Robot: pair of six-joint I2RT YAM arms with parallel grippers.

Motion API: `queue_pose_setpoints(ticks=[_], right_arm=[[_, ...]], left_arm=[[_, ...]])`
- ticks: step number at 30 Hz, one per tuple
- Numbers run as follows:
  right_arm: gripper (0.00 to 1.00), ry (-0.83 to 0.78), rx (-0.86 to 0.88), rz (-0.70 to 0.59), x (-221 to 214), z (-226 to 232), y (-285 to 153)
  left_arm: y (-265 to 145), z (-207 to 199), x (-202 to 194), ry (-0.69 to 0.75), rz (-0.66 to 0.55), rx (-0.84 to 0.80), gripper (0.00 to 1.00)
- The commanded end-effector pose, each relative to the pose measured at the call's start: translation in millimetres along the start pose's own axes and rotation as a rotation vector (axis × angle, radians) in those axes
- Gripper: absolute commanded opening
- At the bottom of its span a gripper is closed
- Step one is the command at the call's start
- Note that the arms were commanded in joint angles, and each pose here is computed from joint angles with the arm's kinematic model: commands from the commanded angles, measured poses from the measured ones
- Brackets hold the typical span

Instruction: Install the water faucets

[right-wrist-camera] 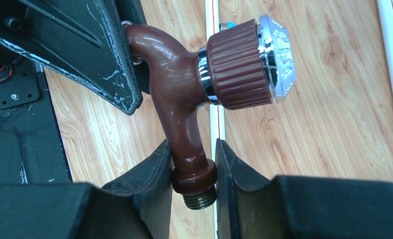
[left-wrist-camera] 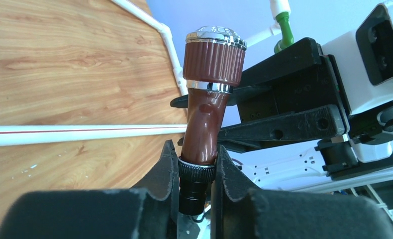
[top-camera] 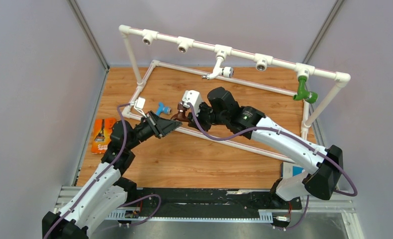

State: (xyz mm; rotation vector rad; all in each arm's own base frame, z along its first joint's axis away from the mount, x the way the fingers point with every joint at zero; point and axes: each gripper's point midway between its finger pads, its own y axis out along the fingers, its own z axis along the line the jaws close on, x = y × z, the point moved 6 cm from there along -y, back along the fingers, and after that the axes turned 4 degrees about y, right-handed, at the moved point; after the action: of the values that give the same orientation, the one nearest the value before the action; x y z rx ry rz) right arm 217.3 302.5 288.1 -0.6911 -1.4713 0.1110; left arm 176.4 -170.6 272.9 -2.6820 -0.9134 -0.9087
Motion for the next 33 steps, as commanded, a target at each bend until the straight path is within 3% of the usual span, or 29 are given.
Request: queue_pose_setpoints(ticks=[1,8,10,12,14,18,33], right_arm=[[0.00,0.007,-0.019,-0.051,8.9,-4.1,-0.2],[0.00,-0.011,-0.013,-0.065,13.3,-5.1,-3.8],[0.00,-0.013,-0.007,-0.064,12.9,-4.0,-3.4],[0.00,-0.013,-0.008,-0.067,13.5,-4.1,-3.9],[0.00,-0.012,-0.009,-0.065,13.4,-4.7,-3.7],[0.00,-0.014,-0.005,-0.069,14.2,-3.6,-4.6],[0.00,-0.033,0.058,-0.076,13.4,3.2,-3.3]], left_arm=[[-3.2,-17.5,8.9,0.025,-0.052,-0.072,0.00],[-5.8,-16.4,19.8,-0.022,-0.150,-0.014,0.00],[-5.1,-16.2,19.1,-0.021,-0.145,-0.016,0.11],[-4.7,-18.1,17.8,-0.022,-0.131,-0.035,0.34],[-4.1,-19.8,18.1,-0.025,-0.126,-0.046,0.44],[-3.7,-21.0,18.7,-0.029,-0.127,-0.053,0.53],[2.7,-21.3,24.3,-0.032,-0.147,-0.068,0.54]])
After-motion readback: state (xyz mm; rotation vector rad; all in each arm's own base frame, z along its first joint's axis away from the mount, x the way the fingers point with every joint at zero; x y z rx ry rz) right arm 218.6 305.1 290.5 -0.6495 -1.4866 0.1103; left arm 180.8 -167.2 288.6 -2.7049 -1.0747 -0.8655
